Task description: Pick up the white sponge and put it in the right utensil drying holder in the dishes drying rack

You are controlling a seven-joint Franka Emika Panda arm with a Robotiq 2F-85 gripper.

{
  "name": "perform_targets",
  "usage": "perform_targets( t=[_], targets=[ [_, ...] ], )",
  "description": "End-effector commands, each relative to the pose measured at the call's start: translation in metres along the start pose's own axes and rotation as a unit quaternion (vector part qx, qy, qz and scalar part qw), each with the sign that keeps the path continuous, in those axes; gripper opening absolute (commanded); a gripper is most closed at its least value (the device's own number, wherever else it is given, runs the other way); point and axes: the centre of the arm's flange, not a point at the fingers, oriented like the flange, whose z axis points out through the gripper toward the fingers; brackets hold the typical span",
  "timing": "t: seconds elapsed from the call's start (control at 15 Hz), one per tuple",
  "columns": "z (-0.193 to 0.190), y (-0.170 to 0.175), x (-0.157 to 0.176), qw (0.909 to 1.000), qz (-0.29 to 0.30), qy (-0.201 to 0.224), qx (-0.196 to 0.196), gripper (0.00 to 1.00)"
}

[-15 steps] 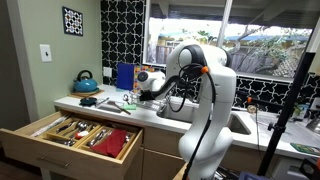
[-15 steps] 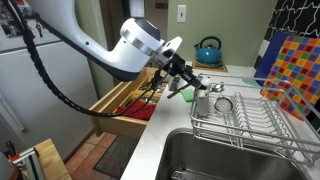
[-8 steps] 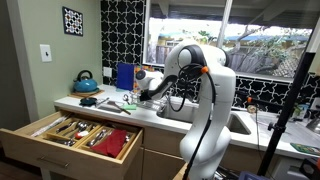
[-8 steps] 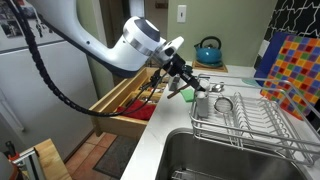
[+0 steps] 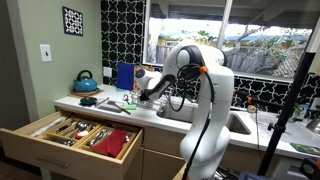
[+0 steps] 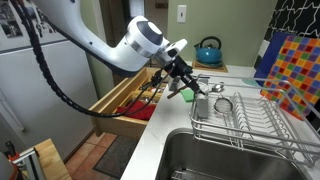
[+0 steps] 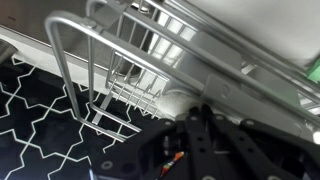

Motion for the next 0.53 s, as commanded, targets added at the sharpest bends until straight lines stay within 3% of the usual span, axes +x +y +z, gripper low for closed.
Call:
perform_targets(
  t=[0.0,0.2,0.27,0.33,0.47],
  targets=[
    [0.026,-0.001,-0.012,0.9983,0.011,-0.057,-0.007,0.04],
    [0.026,0.000,-0.008,0.9975,0.017,-0.068,0.001,0.05],
    [0.023,0.002,-0.004,0.9975,0.022,-0.067,0.005,0.30],
    [0.020,0.003,-0.001,0.9973,0.027,-0.067,0.009,0.31],
    [0.015,0.007,0.007,0.9963,0.049,-0.069,0.017,0.43]
  ],
)
